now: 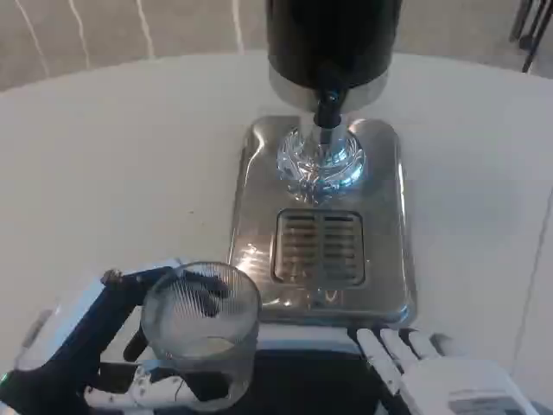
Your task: Grasp the cup under the faucet to collect the drink, then remove the cup.
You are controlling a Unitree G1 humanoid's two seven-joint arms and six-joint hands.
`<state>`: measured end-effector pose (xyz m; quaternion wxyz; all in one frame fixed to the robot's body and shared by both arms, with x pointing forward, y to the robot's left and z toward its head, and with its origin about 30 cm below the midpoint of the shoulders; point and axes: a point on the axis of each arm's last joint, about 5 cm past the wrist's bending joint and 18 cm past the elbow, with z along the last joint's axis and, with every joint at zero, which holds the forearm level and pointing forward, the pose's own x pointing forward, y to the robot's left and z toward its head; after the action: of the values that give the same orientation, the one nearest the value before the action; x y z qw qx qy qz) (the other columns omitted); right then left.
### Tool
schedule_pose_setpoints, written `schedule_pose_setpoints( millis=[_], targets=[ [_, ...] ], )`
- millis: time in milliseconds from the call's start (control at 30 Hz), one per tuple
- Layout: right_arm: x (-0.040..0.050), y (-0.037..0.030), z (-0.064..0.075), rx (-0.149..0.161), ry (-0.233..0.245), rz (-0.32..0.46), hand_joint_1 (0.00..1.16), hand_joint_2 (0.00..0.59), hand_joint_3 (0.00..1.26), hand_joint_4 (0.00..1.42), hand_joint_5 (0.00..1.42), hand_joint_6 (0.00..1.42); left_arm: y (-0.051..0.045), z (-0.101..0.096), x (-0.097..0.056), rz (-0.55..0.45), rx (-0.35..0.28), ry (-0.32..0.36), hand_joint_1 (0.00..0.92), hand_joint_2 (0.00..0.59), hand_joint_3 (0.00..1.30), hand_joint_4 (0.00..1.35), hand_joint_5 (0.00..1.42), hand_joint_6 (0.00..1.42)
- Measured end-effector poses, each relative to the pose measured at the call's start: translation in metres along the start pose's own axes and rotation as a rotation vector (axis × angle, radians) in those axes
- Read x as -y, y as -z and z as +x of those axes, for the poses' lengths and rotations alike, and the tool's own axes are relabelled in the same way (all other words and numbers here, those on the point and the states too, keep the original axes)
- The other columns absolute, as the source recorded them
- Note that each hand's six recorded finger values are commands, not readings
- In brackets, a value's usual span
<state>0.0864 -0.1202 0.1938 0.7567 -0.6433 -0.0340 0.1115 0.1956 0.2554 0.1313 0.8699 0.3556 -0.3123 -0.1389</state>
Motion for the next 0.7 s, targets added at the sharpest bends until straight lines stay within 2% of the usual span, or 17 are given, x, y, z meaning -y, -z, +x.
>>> schedule_pose_setpoints(
  millis=[467,700],
  targets=[
    [-0.0039,0.0024,-0.006,-0.005,-0.012,0.02,0.28,0.527,0.0,0.0,0.0,0.0,-0.0041,0.002,0.002,-0.004,0.008,-0.006,0.542,0.062,1.0,1.16,1.37,0.56],
    [-0.0031,0.0066,-0.013,-0.026,-0.012,0.025,0.28,0.527,0.0,0.0,0.0,0.0,-0.0062,0.001,0.007,-0.004,-0.005,0.007,0.543,0.062,1.0,1.16,1.37,0.56]
  ],
)
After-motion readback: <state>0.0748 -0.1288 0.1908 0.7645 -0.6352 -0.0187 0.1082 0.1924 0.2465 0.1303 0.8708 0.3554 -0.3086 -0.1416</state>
